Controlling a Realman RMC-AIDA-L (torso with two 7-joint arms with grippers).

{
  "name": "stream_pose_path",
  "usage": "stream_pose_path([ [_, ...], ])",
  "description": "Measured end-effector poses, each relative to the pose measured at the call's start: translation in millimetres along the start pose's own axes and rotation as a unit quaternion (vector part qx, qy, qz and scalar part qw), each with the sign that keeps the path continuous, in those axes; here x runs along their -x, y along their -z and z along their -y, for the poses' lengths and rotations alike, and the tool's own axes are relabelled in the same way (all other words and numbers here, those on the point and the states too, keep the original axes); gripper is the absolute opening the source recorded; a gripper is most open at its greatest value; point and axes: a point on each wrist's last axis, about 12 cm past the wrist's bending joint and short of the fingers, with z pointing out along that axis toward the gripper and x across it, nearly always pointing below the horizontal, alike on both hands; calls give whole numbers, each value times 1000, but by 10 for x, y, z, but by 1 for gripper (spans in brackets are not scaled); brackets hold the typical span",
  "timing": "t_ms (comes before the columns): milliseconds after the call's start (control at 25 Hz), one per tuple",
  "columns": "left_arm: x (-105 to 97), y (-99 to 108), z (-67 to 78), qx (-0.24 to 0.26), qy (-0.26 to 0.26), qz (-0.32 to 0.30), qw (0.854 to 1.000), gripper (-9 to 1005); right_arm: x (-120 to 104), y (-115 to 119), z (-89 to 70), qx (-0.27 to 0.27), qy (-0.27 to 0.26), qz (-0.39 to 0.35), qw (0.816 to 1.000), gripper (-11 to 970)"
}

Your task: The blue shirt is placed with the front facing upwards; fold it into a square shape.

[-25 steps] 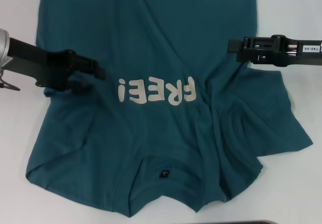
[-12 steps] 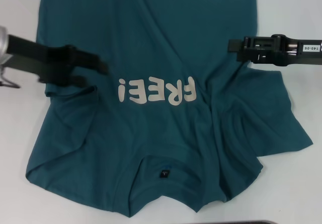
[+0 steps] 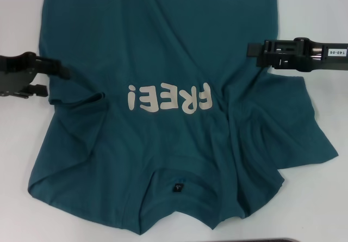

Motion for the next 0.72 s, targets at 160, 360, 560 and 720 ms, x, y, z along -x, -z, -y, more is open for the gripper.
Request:
stream_pose_path([
  [160,-14,-39,-65,19,6,2,1000,768,3,-3,-3,0,1,0,1000,806],
  [360,-18,-99,-78,24,9,-3,1000,767,7,-5,-6,1,1,0,1000,807],
  [560,-13,-192,-9,17,3,-12,1000,767,4,-1,-3,1,0,2,1000,807],
  [720,6,-287,113,1,-8,-22,1000,768,3,0,-2,1,0,2,1000,807],
])
